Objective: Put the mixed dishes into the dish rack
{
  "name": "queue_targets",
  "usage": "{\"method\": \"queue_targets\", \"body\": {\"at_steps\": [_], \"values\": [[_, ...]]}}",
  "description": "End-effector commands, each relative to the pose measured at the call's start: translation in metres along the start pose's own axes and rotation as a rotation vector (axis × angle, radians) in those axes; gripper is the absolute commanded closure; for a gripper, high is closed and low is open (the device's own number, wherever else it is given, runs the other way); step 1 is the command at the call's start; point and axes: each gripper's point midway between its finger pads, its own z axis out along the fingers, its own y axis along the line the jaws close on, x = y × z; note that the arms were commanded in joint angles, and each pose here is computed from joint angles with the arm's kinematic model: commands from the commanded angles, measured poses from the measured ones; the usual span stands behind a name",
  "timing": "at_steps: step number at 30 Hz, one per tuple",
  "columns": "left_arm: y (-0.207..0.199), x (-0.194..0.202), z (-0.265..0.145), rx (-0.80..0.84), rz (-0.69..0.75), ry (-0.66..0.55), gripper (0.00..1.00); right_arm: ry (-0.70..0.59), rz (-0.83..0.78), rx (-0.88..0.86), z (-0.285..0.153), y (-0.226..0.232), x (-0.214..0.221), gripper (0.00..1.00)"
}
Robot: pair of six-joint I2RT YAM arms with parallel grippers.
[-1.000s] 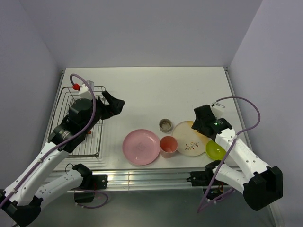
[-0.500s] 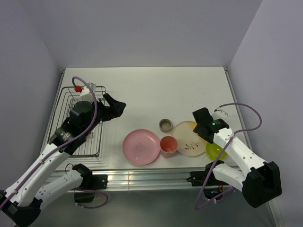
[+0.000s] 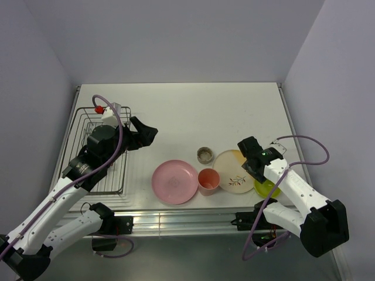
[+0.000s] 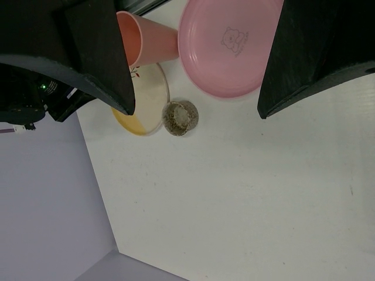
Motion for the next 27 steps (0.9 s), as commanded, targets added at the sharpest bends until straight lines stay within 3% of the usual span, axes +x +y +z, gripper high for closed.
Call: {"method": "queue_targets", "body": {"at_steps": [1, 12, 21, 27], "values": [[-0.009, -0.005, 0.0, 0.045, 0.024, -0.02, 0.08, 0.007, 0.04, 0.001, 0.006, -0.002, 0.008, 0.37], [-0.003, -0.002, -0.001, 0.027, 0.042, -0.013, 0.07, 0.022, 0.035, 0.067, 0.025, -0.006, 0.021, 0.51], [0.0, 0.006, 0.003, 0.024, 0.035, 0.008, 0.07, 0.006, 0.059, 0.085, 0.023, -0.012, 0.018, 1.0], [-0.004, 0.005, 0.006, 0.031, 0.032, 0.016, 0.08, -0.053, 0.062, 0.047, 0.003, -0.005, 0.0, 1.0]]}}
